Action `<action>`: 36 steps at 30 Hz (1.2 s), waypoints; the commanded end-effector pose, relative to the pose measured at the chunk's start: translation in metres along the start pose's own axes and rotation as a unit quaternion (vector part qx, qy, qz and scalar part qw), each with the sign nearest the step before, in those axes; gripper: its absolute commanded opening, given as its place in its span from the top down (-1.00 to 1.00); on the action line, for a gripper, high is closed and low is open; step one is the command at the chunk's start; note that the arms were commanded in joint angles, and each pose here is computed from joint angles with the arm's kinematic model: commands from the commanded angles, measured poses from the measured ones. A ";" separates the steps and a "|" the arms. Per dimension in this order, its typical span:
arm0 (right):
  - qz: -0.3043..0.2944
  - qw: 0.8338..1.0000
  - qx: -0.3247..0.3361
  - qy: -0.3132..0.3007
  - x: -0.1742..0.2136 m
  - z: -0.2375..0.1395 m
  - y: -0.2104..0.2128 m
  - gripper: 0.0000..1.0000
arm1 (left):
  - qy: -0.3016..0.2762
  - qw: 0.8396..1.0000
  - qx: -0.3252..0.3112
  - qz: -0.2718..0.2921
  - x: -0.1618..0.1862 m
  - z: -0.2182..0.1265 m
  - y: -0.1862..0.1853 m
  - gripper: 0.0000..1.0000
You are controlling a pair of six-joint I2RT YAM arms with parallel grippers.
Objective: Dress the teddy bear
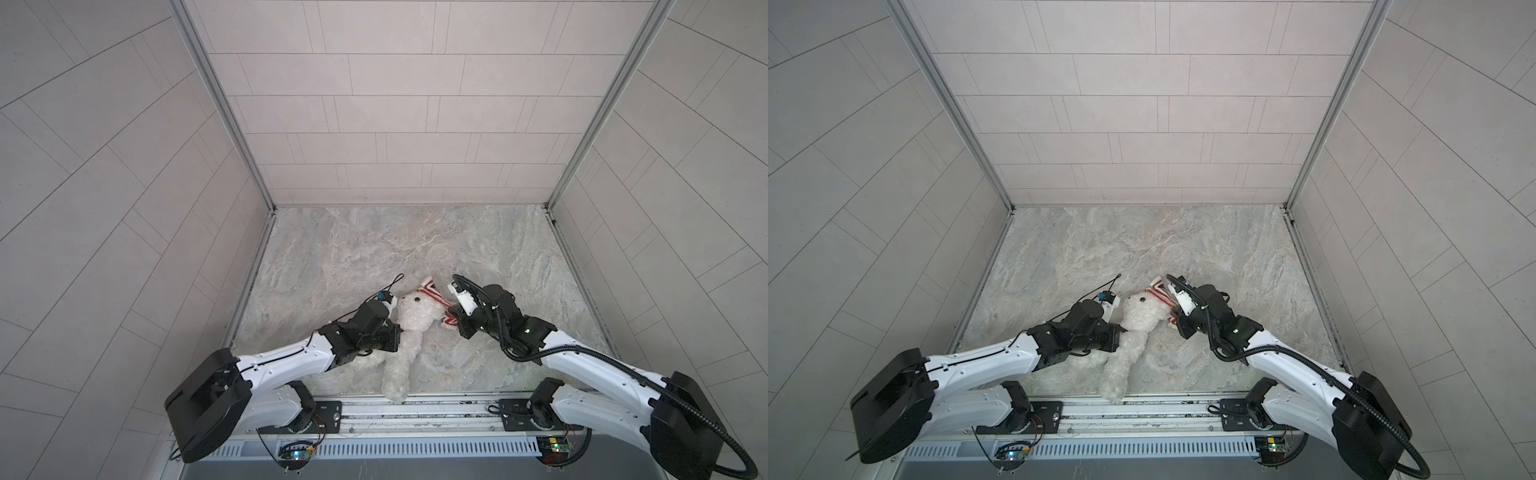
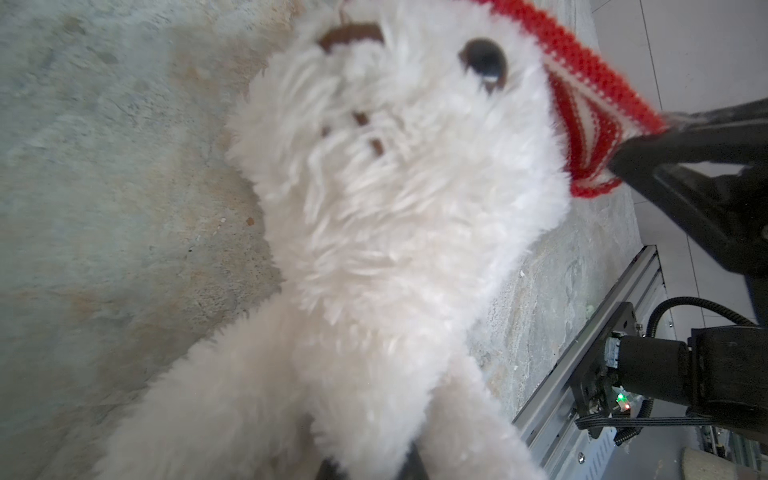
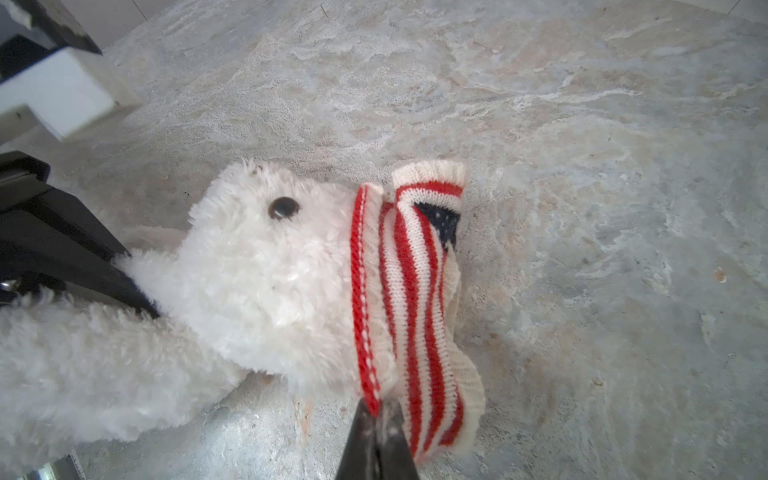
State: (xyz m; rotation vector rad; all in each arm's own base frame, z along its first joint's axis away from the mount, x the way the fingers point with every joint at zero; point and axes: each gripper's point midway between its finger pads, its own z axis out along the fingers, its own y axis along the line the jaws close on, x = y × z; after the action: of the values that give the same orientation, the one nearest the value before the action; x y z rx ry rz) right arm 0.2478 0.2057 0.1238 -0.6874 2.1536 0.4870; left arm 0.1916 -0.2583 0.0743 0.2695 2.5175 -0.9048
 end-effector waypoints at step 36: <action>0.084 0.991 -0.098 -0.042 -0.039 0.023 0.057 0.97 | -0.038 0.983 -0.023 0.176 -0.001 0.008 -0.011 1.00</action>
State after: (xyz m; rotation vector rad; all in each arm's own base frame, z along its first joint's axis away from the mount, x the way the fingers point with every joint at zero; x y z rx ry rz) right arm 0.2453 0.2734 0.1390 -0.6078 2.1269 0.7991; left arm 0.1922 -0.2689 0.0693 0.5884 2.3814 -0.6809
